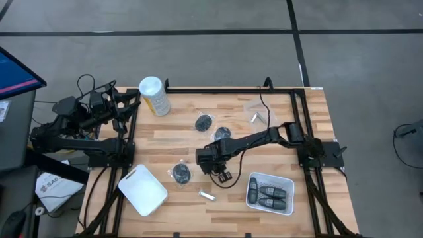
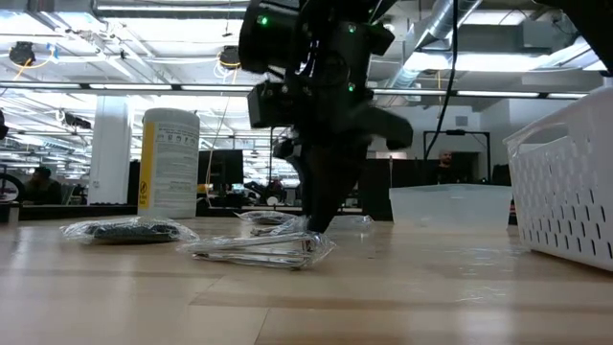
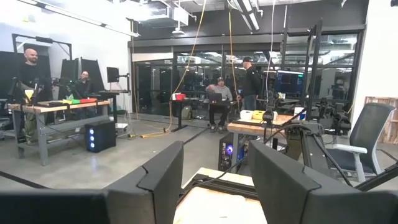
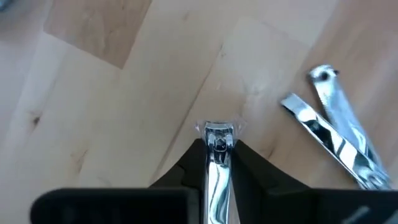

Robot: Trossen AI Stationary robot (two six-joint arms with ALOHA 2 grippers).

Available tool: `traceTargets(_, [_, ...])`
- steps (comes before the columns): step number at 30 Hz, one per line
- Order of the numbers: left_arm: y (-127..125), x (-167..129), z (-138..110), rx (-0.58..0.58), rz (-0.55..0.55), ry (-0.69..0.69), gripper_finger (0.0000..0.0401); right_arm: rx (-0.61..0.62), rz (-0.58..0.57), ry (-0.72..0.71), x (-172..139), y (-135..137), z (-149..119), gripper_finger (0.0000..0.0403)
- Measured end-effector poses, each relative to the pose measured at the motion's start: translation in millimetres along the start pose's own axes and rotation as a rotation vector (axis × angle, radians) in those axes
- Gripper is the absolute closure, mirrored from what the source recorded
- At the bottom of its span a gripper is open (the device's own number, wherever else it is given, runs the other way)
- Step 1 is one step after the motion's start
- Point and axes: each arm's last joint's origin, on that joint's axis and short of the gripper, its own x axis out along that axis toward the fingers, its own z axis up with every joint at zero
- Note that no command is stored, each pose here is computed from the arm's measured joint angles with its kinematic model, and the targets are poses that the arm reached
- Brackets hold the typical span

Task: Pick & Place Travel size toiletries
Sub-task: Put the silver nail cutter into the transparent bin

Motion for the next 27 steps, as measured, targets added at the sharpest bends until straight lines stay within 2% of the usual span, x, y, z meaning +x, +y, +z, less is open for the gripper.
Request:
traceTargets(6, [0.0,0.0,0.0,0.0,0.0,0.0,0.0224,0.041,-0.019,-0.084,-39.3,-1.7,0.7,0.0363])
traceTargets(13, [0.0,0.0,0.0,0.0,0.0,0.0,0.0224,0.158,-0.08,-0.235,-113.5,-19.0,-14.1,0.0363])
traceTargets(20, [0.0,0.0,0.1,-0.002,-0.001,-0.001,0.0224,0.333,-0.15,-0.283,-176.6,-53.7,-59.3,0.0363])
traceTargets(27, [0.0,0.0,0.1,-0.003,-0.001,-0.001,0.0224,0.541,-0.241,-0.249,-221.6,-83.2,-126.3,0.0363])
